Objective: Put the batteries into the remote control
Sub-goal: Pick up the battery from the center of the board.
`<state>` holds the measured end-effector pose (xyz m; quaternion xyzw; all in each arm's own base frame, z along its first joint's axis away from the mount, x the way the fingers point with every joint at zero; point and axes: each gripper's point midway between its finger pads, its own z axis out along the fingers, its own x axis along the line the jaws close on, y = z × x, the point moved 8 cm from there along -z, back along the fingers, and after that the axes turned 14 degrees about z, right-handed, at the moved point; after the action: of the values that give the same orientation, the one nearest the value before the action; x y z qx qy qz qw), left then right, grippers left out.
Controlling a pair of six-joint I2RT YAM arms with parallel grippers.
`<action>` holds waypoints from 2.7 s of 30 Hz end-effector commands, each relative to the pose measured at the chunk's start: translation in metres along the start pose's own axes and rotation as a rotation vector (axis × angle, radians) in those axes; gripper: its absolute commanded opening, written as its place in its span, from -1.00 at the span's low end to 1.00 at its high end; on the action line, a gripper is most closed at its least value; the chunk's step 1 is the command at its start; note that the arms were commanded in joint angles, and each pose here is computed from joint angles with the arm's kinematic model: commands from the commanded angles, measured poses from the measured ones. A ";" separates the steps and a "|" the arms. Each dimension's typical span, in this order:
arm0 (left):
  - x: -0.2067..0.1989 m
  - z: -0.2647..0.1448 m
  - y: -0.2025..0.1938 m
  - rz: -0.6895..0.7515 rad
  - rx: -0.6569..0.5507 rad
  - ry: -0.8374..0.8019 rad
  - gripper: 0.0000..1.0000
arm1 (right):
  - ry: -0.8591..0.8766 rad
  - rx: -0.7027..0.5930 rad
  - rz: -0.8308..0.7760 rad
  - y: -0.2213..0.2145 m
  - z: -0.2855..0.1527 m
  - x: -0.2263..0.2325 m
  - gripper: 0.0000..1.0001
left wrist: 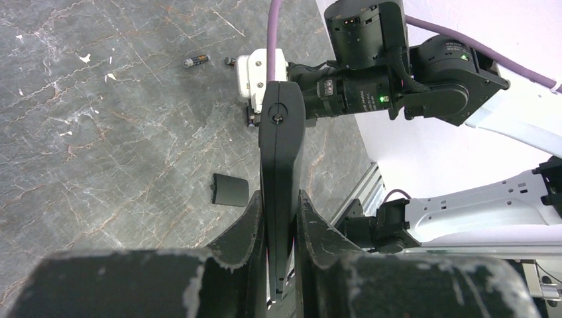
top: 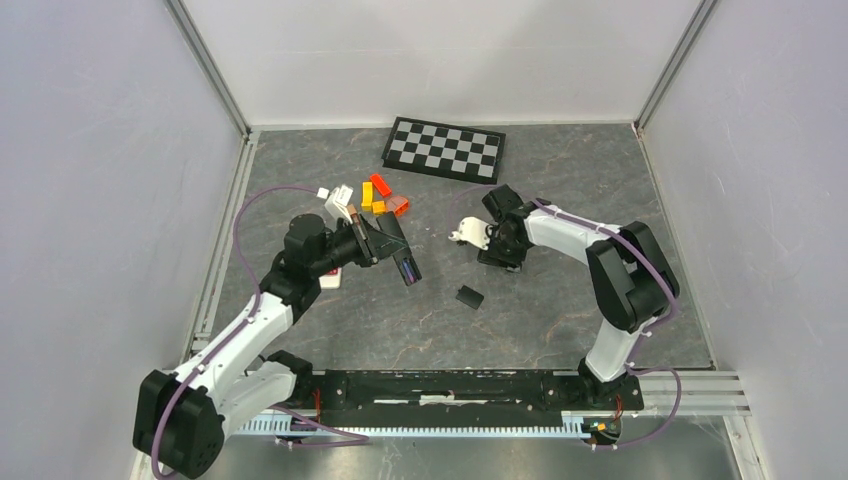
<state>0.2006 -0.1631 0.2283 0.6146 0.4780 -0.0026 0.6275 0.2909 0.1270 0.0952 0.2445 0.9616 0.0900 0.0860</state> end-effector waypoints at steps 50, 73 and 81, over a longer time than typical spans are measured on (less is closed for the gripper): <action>-0.008 -0.002 0.011 0.048 -0.023 -0.024 -0.96 | 0.149 0.072 0.049 -0.005 0.018 0.004 -0.40; 0.020 0.040 -0.014 -0.168 -0.042 0.000 -0.96 | 0.052 -0.395 0.415 0.029 -0.024 0.008 -0.97; 0.029 0.067 -0.039 -0.210 0.048 -0.019 -0.96 | 0.225 -0.659 0.659 0.038 -0.051 0.052 -0.98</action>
<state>0.2270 -0.1949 0.1574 0.5916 0.5565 -0.0760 0.5784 0.2626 0.1516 0.1213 0.4499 0.8275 0.3307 0.0587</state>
